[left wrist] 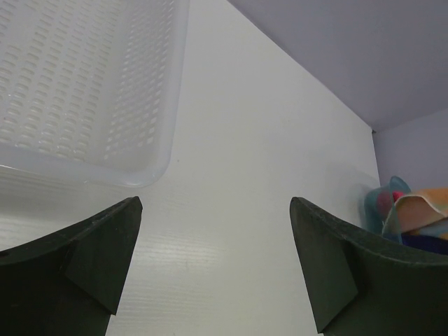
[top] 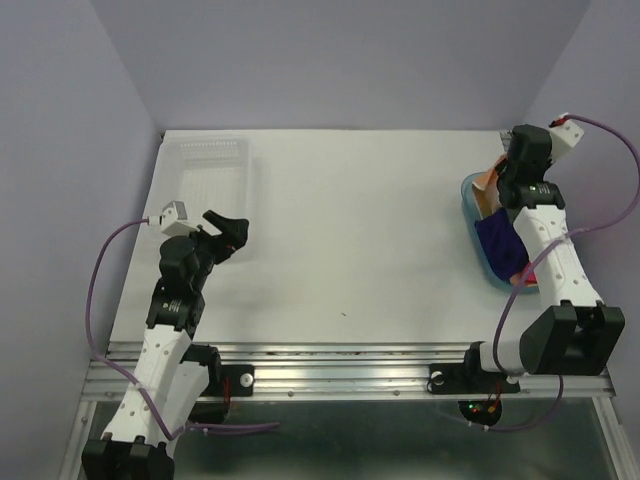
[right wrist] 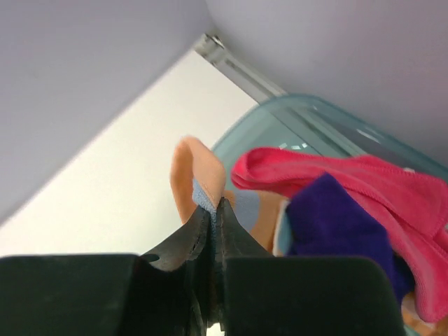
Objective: Fold and stack the towels
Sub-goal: Grab crumpled towel, then move the towel to the center of the board
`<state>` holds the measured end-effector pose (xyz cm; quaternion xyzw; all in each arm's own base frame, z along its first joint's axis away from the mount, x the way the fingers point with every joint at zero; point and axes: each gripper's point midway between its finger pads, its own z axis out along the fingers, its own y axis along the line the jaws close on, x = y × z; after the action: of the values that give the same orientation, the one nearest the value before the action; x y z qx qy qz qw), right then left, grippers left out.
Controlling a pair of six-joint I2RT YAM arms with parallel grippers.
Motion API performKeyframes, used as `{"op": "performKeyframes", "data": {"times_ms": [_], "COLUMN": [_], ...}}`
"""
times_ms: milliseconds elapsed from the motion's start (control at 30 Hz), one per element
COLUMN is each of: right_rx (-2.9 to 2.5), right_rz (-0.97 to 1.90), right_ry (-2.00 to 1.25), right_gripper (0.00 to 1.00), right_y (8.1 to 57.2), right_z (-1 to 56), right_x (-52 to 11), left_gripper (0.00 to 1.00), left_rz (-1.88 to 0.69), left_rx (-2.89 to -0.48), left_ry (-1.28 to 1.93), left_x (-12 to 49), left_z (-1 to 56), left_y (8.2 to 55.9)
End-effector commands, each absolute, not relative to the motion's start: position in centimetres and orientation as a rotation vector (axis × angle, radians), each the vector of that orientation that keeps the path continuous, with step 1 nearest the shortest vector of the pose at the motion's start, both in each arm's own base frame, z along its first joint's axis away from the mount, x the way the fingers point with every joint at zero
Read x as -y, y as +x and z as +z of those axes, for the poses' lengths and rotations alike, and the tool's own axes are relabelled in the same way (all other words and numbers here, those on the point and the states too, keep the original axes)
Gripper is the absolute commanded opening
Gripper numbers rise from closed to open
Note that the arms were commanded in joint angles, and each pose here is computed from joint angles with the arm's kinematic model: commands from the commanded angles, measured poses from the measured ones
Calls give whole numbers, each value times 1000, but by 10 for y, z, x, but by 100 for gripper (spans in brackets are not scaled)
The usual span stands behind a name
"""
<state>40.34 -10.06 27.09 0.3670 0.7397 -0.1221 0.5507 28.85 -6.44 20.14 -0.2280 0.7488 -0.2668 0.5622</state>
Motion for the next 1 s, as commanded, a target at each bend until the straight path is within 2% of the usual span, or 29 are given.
{"op": "performKeyframes", "data": {"times_ms": [0, 200, 367, 400, 467, 533, 567, 633, 700, 767, 833, 967], "right_rx": [-1485, -1365, -1323, -1284, -1307, -1257, -1269, -1233, -1201, -1227, -1197, -1307], "right_rz": [-172, -32, 188, 230, 338, 461, 500, 662, 812, 956, 1048, 1036], "right_ry": [821, 685, 461, 424, 304, 177, 151, 16, -56, -179, -273, -353], "right_gripper": [1, 1, 1, 1, 1, 1, 1, 1, 1, 1, 1, 1], "right_y": [394, 381, 378, 369, 378, 363, 374, 360, 355, 347, 325, 331], "right_z": [393, 480, 544, 572, 586, 621, 621, 645, 656, 643, 643, 589], "right_x": [100, 80, 34, 26, 0, -28, -35, -67, -89, -121, -155, -209], "left_gripper": [99, 99, 99, 99, 99, 99, 99, 99, 99, 99, 99, 99], "left_rz": [-638, -655, -673, -675, -675, -676, -678, -688, -702, -702, -705, -712], "left_rx": [-1736, -1739, -1734, -1733, -1732, -1731, -1731, -1732, -1727, -1726, -1724, -1722], "left_ry": [-496, -483, -469, -465, -465, -462, -462, -451, -438, -435, -434, -430], "left_x": [66, 70, 73, 73, 73, 74, 74, 76, 78, 78, 79, 80], "left_z": [206, 207, 210, 211, 212, 213, 213, 214, 217, 217, 218, 220], "left_y": [291, 291, 291, 291, 291, 292, 292, 291, 291, 291, 291, 291]}}
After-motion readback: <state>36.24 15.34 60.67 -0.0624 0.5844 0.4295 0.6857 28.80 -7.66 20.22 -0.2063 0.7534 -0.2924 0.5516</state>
